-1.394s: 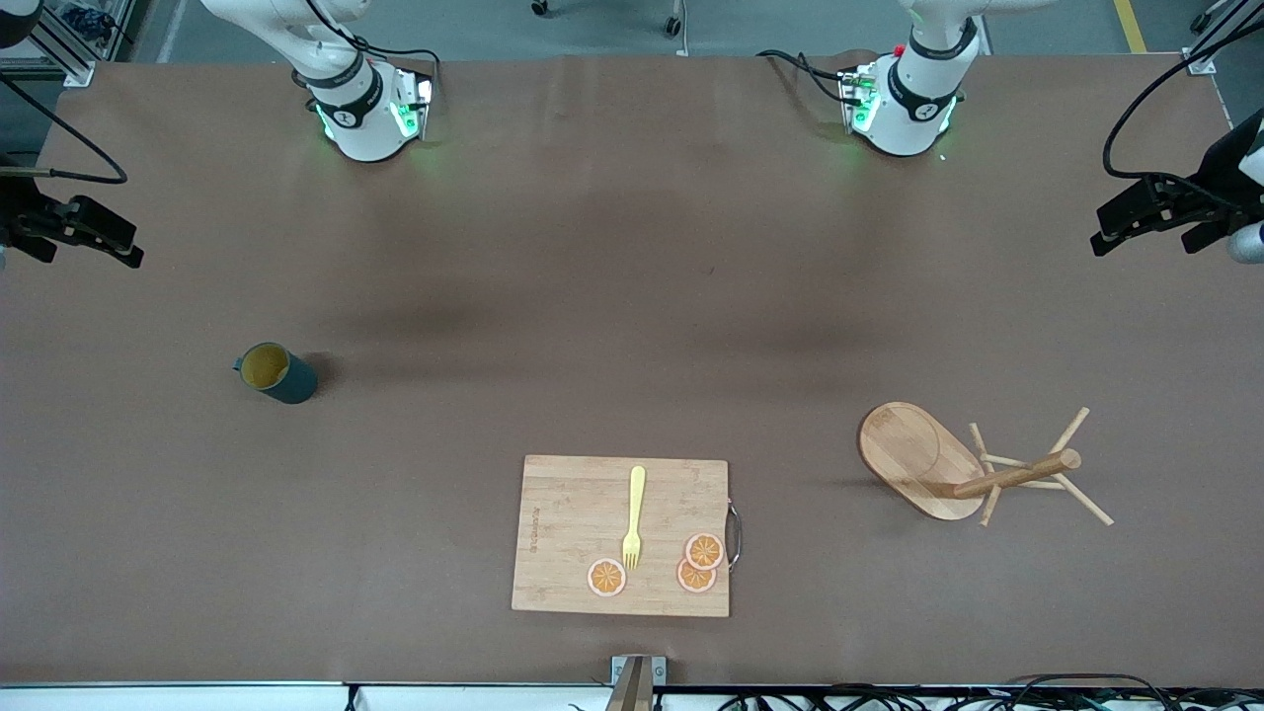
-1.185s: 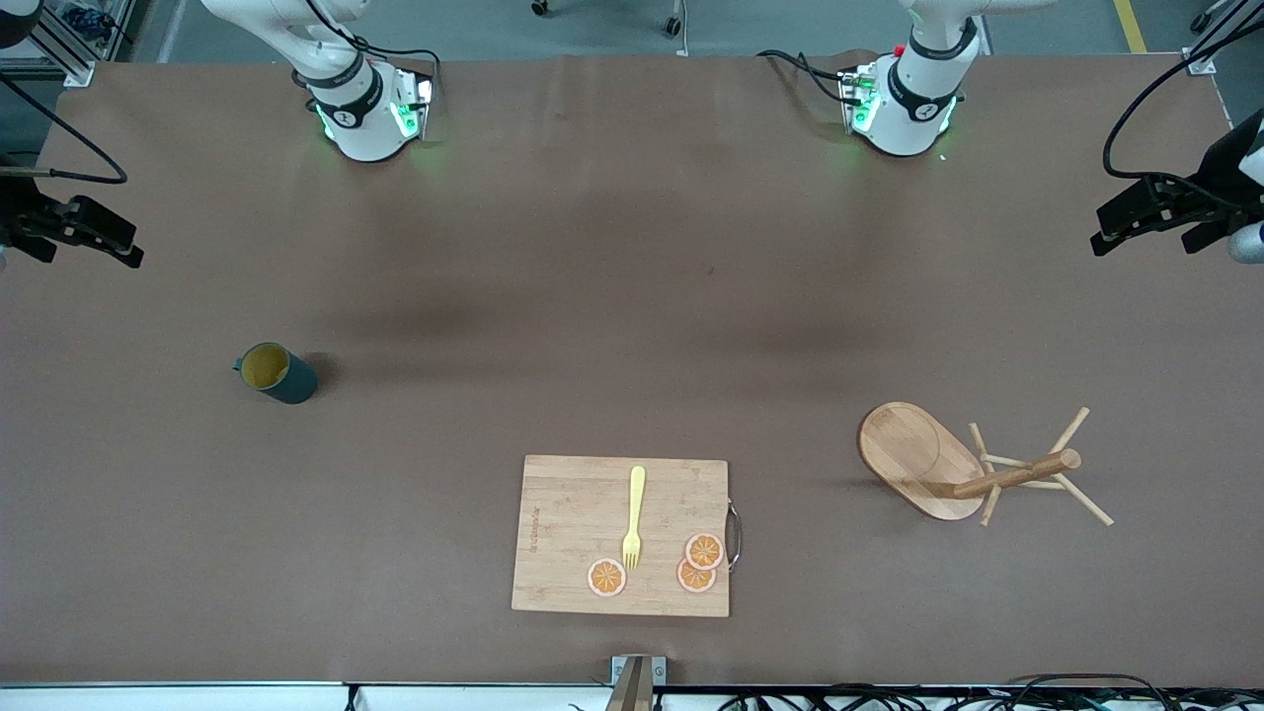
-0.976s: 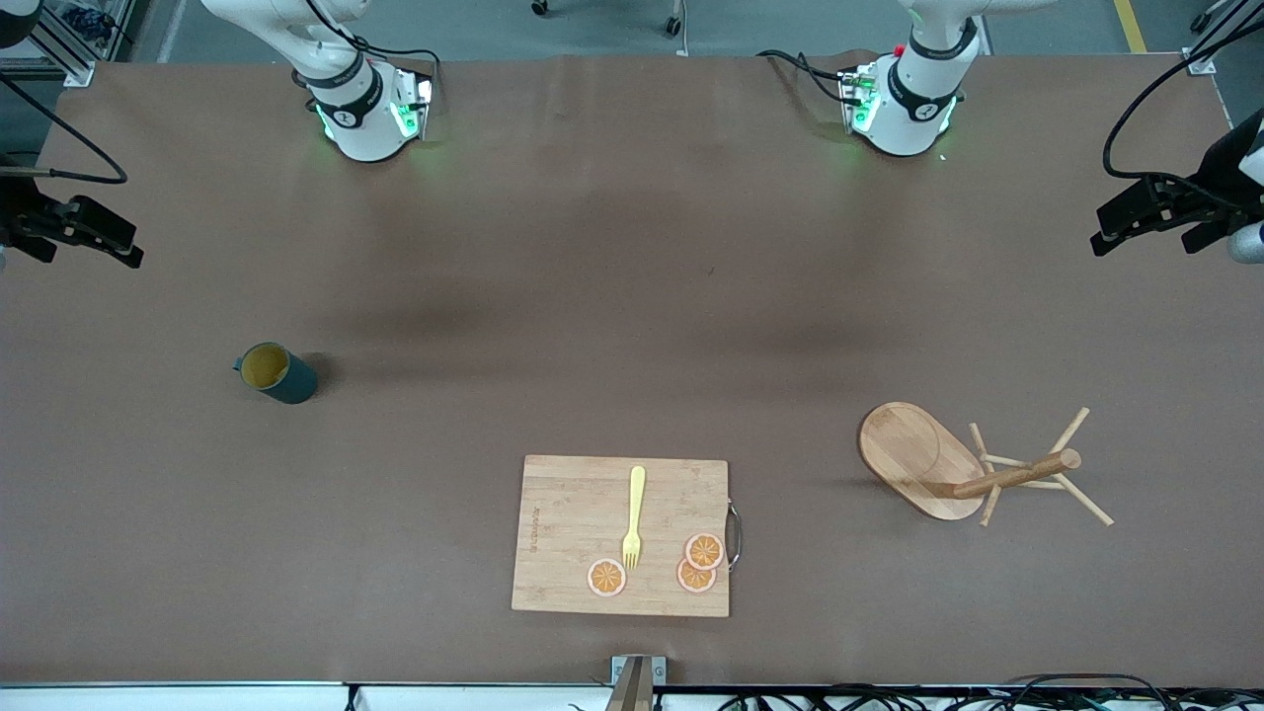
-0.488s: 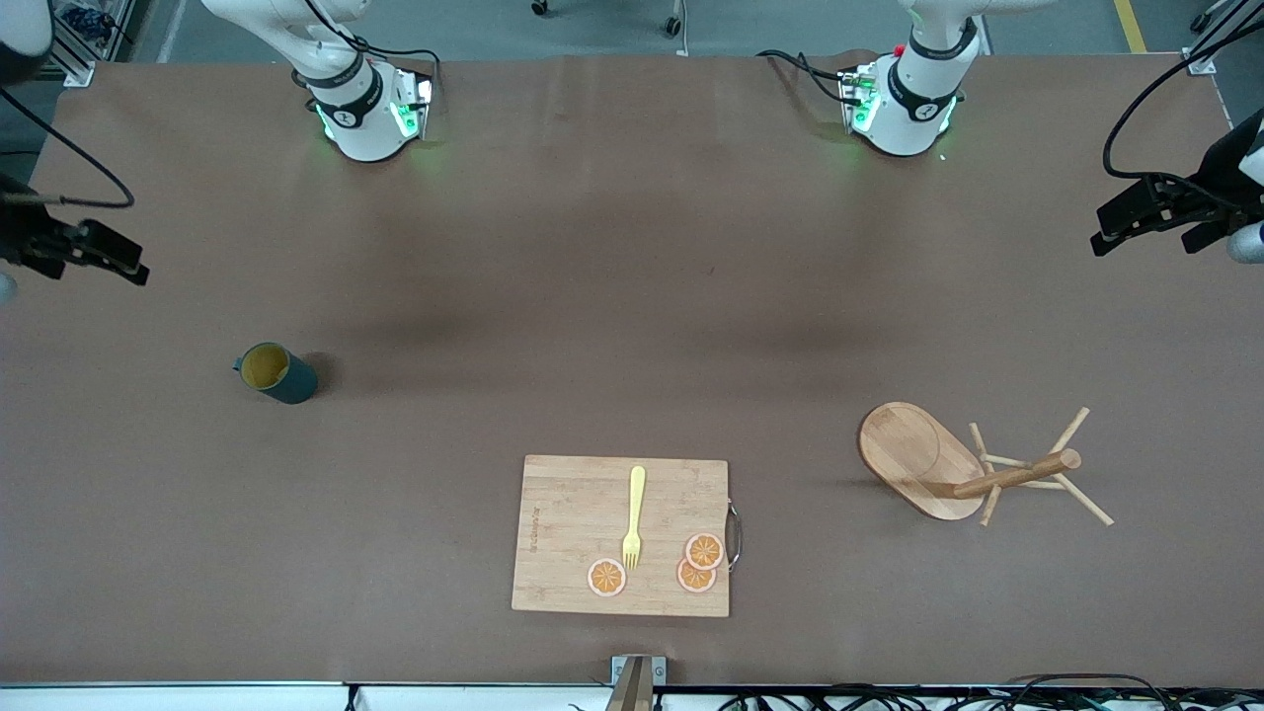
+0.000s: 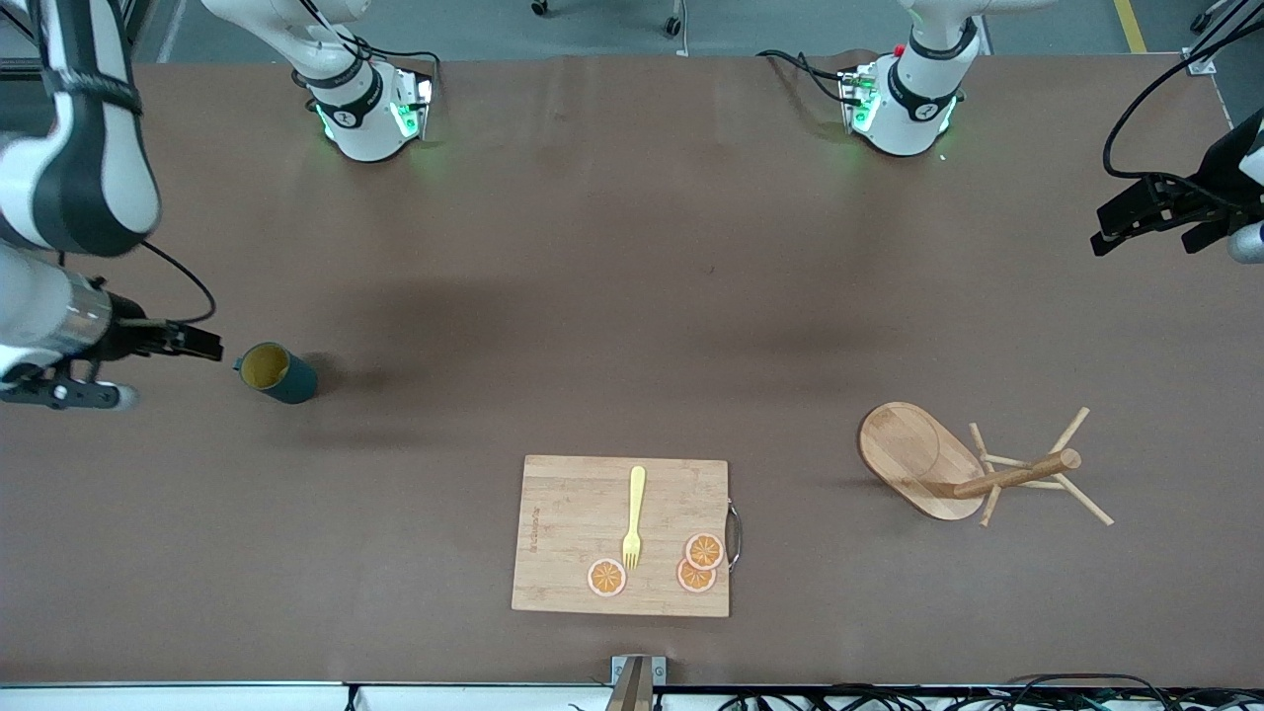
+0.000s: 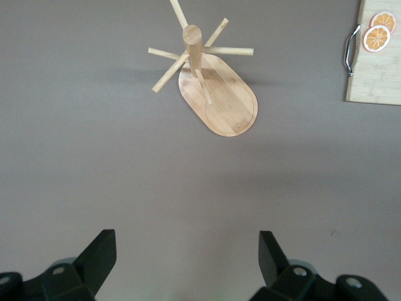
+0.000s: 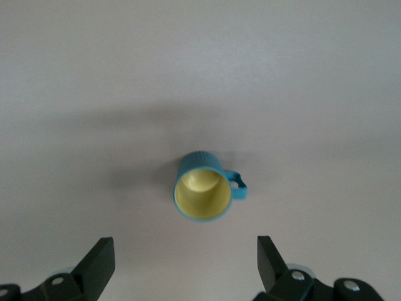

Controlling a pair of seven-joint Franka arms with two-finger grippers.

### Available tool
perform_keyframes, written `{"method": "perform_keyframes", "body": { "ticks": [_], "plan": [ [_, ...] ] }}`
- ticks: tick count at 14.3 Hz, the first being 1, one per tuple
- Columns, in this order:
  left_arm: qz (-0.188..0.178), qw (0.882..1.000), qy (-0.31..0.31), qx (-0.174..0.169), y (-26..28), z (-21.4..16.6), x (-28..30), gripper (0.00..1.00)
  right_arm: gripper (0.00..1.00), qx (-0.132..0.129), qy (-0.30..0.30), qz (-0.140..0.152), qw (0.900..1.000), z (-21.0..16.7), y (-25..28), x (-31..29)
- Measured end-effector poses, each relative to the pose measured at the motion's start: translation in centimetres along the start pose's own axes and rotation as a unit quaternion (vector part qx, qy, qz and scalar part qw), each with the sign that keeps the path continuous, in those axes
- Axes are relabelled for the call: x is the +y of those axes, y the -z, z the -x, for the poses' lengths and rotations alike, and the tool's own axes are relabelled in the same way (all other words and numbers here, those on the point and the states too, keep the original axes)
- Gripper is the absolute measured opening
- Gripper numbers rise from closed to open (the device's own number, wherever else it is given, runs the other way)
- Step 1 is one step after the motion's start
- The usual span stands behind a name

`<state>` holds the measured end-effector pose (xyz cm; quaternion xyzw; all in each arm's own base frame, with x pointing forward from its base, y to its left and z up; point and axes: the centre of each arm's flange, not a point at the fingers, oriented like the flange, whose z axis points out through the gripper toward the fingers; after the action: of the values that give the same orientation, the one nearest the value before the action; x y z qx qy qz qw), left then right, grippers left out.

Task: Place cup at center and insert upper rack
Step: 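Close the right gripper on the teal mug's rim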

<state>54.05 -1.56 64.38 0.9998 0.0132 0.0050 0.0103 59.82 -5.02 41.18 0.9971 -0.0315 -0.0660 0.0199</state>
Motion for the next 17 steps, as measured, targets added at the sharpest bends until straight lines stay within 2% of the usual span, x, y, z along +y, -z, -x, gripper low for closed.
{"method": "perform_keyframes", "body": {
  "ticks": [5,10,14,16,17],
  "plan": [
    [0.000,1.000,0.000,0.000,0.0,0.0,0.0,1.00,1.00,-0.021,0.007,0.000,1.000,0.4,-9.1,-0.9],
    [0.000,1.000,0.000,0.000,0.0,0.0,0.0,1.00,0.98,-0.041,0.019,0.003,0.999,-0.5,-14.5,-2.3],
    [0.000,1.000,0.001,0.000,0.0,0.0,0.0,1.00,0.91,-0.051,0.021,0.003,0.998,-0.5,-15.4,-2.6],
    [0.000,1.000,0.001,0.000,0.0,0.0,0.0,1.00,0.75,-0.055,0.021,0.003,0.998,-0.3,-15.6,-2.5],
    [0.000,1.000,0.001,0.000,0.0,0.0,0.0,1.00,0.75,-0.057,0.020,0.004,0.998,-0.3,-15.7,-2.5]
  ]
}}
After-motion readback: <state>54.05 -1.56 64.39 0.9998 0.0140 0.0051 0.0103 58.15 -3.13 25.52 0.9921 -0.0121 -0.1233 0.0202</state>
